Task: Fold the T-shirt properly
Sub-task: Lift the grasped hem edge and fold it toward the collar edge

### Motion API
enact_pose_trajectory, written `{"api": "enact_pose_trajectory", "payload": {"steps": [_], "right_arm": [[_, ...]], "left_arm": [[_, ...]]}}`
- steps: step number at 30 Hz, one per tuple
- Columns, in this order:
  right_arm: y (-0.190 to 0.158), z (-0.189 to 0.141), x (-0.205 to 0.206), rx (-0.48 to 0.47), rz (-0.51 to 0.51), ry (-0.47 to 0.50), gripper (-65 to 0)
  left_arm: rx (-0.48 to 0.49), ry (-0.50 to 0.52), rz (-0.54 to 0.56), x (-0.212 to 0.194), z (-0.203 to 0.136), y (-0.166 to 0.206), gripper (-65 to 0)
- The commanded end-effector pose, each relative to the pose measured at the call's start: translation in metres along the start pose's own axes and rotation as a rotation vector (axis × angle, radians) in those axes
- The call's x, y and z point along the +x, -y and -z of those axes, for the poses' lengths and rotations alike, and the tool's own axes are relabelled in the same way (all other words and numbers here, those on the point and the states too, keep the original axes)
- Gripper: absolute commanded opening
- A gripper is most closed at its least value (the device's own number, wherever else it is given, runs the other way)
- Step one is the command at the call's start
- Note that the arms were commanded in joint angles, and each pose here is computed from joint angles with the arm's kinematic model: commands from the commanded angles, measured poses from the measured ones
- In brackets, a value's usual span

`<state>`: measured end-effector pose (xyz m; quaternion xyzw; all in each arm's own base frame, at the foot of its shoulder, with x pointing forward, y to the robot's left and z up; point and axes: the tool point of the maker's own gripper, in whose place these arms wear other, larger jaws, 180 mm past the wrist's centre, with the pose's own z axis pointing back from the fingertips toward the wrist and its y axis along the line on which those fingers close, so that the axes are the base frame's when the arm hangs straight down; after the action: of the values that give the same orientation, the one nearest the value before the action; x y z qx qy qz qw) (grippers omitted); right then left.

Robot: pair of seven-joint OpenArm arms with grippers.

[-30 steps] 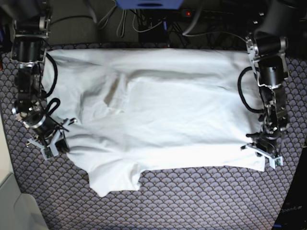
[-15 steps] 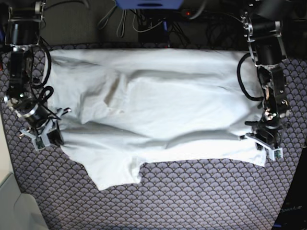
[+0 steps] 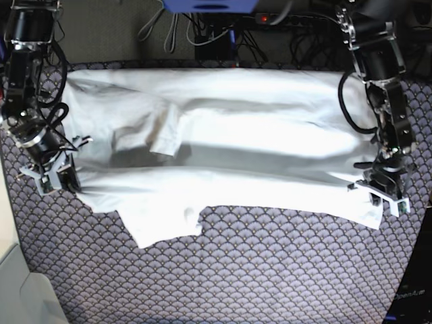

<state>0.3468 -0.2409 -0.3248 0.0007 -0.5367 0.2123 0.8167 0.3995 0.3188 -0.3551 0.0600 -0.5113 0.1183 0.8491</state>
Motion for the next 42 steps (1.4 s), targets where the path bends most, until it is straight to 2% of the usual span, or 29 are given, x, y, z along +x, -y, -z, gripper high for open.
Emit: {"api": "enact_pose_trajectory", "payload": {"steps": [1,11,18,25,27,29,33,42], "right_arm": [[0.009,-0.005,0.017,-0.019,-0.021,0.053,-65.0],[-0.005,-0.015,-0.006,0.006,-0.011,0.004,-65.0],[-0.012,-0.030,0.001,0.010,-0.046,0.020,-65.0],[-0.019,-0.037,-0.009,0.021,-0.042,-0.004,-65.0],[-0.015,-0.042,-0.014,0.006,-0.037,-0.015,-65.0],[-0.012,-0.045,-0.018,-0.004,-0.032,-0.023,-65.0],[-0.014,-0.047,-0.023,0.001,-0.031,-0.035,-65.0],[-0.028,-0.059,-0.018,0.025,-0.060,-0.028,-65.0]], "left_arm": [[0.015,0.084,0.010,0.030,-0.003,-0.007,-64.4],[0.019,0.075,0.062,0.013,-0.025,-0.012,-64.4],[0.024,0.036,0.080,-0.009,-0.034,-0.018,-64.4],[0.033,0.024,0.102,-0.012,-0.036,-0.026,-64.4],[0.023,0.012,0.080,-0.020,-0.039,-0.027,-64.4],[0.011,0.030,0.064,-0.011,-0.044,-0.033,-64.4],[-0.023,-0.047,0.014,-0.016,-0.049,-0.038,-64.4],[-0.042,-0.130,0.008,-0.023,-0.054,-0.037,-64.4]]}}
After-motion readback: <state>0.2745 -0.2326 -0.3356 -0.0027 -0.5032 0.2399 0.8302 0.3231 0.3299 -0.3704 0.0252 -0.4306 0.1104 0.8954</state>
